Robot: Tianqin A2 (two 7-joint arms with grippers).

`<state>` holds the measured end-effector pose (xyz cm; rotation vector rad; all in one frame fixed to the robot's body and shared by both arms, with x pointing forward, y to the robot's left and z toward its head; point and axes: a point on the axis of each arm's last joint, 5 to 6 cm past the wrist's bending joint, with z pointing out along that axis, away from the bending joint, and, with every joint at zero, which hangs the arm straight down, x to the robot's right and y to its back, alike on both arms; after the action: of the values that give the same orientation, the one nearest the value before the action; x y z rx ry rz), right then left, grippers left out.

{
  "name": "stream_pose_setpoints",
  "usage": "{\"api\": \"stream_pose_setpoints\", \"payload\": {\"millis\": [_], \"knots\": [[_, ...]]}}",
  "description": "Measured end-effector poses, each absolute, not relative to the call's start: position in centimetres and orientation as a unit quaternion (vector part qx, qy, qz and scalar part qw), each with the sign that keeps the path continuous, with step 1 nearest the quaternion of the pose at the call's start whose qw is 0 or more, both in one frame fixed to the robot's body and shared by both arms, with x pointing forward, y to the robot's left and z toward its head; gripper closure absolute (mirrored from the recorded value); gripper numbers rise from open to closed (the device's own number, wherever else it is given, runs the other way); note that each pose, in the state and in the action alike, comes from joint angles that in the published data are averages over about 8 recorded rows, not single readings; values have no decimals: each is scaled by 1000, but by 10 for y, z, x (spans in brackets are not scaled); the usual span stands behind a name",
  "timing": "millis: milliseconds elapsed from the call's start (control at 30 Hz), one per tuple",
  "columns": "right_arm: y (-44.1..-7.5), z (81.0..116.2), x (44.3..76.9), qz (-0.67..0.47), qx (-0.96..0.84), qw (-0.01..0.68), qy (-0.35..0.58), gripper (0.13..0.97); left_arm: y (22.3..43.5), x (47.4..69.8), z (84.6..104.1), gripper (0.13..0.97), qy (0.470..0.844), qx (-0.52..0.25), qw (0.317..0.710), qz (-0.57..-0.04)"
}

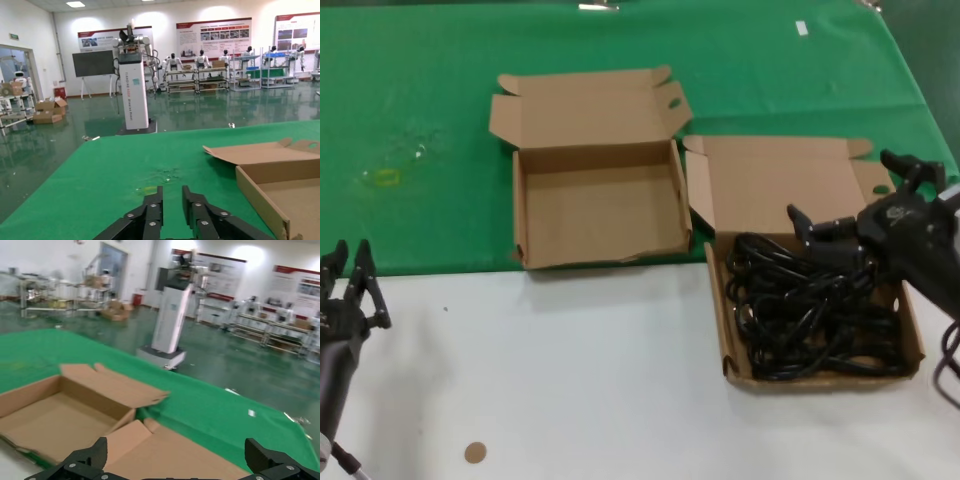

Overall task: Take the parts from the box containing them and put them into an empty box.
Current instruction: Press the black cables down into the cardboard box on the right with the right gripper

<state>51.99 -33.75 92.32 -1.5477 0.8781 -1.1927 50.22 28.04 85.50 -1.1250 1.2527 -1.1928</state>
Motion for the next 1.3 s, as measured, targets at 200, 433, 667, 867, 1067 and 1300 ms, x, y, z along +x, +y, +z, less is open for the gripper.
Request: {"api": "stream_pose_setpoints", "payload": {"millis": [200, 433, 667, 867, 1067, 1300], "knots": [[-352, 953, 521, -458, -701, 464, 287, 130, 280, 502, 855, 878, 521, -468, 513, -496], [-362, 986, 532, -411, -782, 427, 194, 130, 280, 502, 855, 929, 521, -468, 513, -496], [-370, 1013, 553, -363, -848, 373, 95, 130, 280, 502, 855, 952, 521, -468, 513, -496], [-376, 1024, 566, -318, -890, 328, 7, 130, 280, 502, 855, 953, 521, -468, 513, -496], [-385, 1024, 579, -276, -918, 280, -53, 130, 280, 502, 855, 953, 521, -468, 513, -496], [-392, 1015, 596, -256, -933, 241, -77, 130, 280, 502, 855, 953, 521, -468, 513, -496]]}}
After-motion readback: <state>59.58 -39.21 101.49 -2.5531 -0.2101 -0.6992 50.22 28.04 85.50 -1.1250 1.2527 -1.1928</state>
